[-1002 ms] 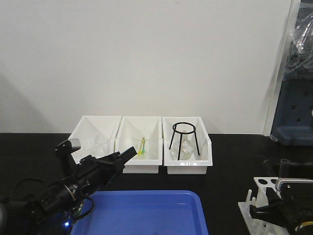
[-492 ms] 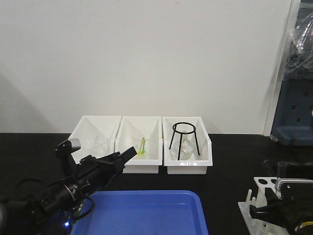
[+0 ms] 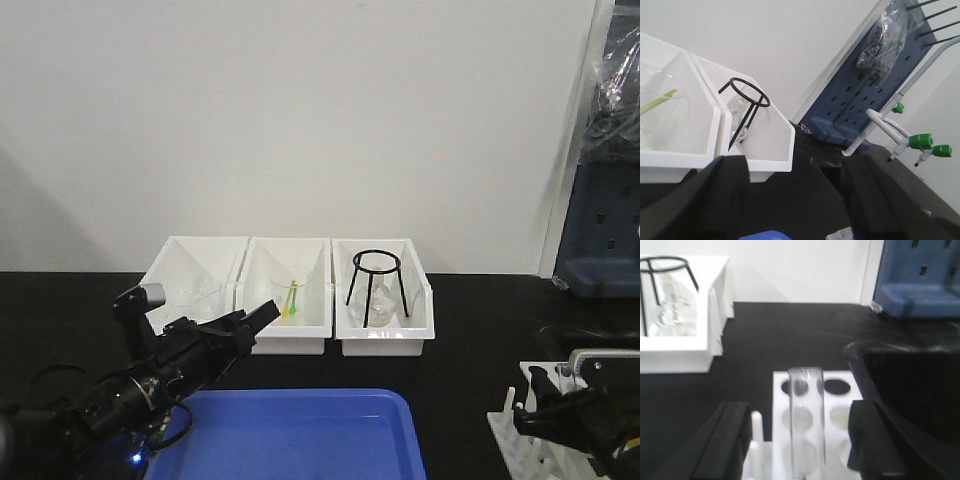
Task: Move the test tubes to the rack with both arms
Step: 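Open the right gripper and pull the left arm back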
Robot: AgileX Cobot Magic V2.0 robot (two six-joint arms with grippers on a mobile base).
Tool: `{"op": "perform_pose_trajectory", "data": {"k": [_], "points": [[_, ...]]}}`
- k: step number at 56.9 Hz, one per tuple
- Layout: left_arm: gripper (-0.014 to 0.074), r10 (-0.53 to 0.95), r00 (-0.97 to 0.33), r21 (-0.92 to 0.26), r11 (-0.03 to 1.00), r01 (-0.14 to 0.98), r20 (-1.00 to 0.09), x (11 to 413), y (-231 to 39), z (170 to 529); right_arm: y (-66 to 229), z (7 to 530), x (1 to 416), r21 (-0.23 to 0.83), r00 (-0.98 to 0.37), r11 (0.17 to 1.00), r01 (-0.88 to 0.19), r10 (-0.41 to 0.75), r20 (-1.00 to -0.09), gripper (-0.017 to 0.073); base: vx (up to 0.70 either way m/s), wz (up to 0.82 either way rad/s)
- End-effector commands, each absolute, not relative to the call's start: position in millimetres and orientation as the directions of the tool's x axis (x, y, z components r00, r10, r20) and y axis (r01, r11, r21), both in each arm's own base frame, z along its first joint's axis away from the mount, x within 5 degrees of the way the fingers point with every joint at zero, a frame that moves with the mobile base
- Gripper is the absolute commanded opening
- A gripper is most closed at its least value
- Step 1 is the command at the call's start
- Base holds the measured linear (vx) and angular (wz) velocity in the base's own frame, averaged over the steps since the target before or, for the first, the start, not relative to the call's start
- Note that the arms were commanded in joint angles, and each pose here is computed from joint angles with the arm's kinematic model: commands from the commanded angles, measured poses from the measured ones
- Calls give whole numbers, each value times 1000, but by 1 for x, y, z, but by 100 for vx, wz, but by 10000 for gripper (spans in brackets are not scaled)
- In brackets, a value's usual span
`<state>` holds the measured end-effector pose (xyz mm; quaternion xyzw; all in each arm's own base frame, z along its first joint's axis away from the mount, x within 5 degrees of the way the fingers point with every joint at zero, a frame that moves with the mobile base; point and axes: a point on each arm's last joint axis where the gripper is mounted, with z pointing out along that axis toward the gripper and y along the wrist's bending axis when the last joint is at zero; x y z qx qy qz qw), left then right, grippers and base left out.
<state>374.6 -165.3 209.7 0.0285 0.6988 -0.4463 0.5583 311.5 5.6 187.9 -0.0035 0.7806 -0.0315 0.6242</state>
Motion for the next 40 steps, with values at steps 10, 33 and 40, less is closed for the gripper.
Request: {"op": "perform_pose_trajectory", "data": {"k": [10, 33, 40], "points": [[501, -431, -68, -365, 660, 656, -900, 367, -147, 279, 7, 316, 270, -140, -79, 990, -18, -141, -987, 492, 0, 0], [434, -119, 152, -23, 853, 521, -981, 265, -102, 371, 7, 378, 187, -132, 2, 991, -36, -132, -991, 492, 0, 0], [434, -118, 147, -25, 854, 520, -982, 219, -88, 356, 7, 382, 182, -132, 15, 991, -35, -131, -991, 492, 0, 0]]}}
